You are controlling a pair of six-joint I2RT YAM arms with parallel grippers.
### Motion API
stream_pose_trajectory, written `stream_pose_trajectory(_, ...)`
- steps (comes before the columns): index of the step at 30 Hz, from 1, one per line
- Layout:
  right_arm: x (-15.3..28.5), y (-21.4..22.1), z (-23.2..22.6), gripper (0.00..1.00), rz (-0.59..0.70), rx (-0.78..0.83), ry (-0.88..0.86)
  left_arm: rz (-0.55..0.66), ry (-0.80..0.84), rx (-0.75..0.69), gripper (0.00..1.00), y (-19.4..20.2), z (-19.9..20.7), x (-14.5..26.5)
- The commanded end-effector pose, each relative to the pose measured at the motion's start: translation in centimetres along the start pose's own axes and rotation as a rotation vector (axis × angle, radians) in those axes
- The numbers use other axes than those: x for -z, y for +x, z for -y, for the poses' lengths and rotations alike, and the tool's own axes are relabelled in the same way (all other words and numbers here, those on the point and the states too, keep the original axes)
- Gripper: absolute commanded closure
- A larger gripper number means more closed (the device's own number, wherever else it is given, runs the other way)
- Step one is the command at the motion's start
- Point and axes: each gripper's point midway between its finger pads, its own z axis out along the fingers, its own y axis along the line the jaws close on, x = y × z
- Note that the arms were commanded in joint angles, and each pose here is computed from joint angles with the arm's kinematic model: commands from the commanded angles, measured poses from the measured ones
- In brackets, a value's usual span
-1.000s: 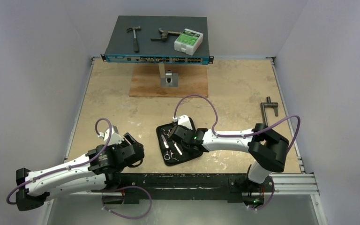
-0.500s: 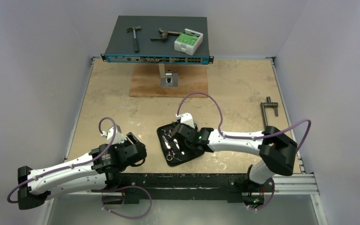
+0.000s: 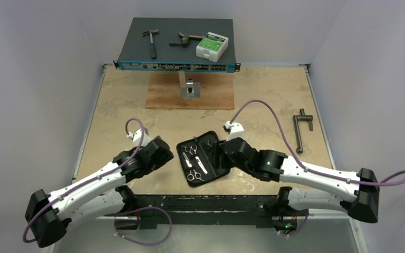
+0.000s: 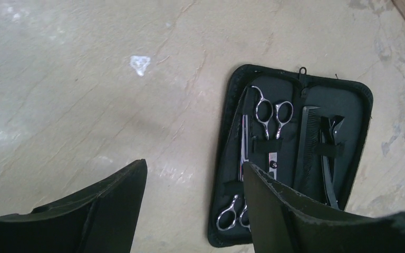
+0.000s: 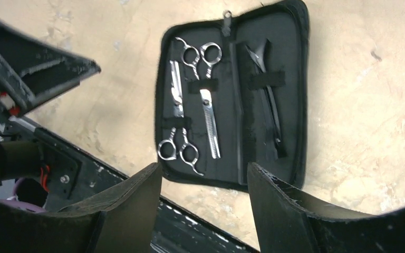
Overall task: Sort the hair-cutting tools
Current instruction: Place the comb in the hairdressing tool bag, then adjust the hairdressing tool bag at the center of the board.
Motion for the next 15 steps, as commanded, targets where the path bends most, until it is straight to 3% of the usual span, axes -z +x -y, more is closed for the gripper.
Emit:
stream_pose_trajectory(1,0.0,3.9,2.5,0.40,-0.032,-0.139,0.001,-0.079,0.185,-0.139,0.33,0.0,6.1,-1.8)
stream_pose_trajectory(6,0.2,6.5,4.3,0.40,-0.037,-0.242,-0.018,-0.129,0.203,-0.229,0.29,-0.7,9.3,-4.7)
stream_pose_trajectory(15,-0.9,10.2,5.5,0.41,-0.092,-0.295,-0.043,-0.158,0.151,-0.252,0.27,-3.0,11.5,-11.0)
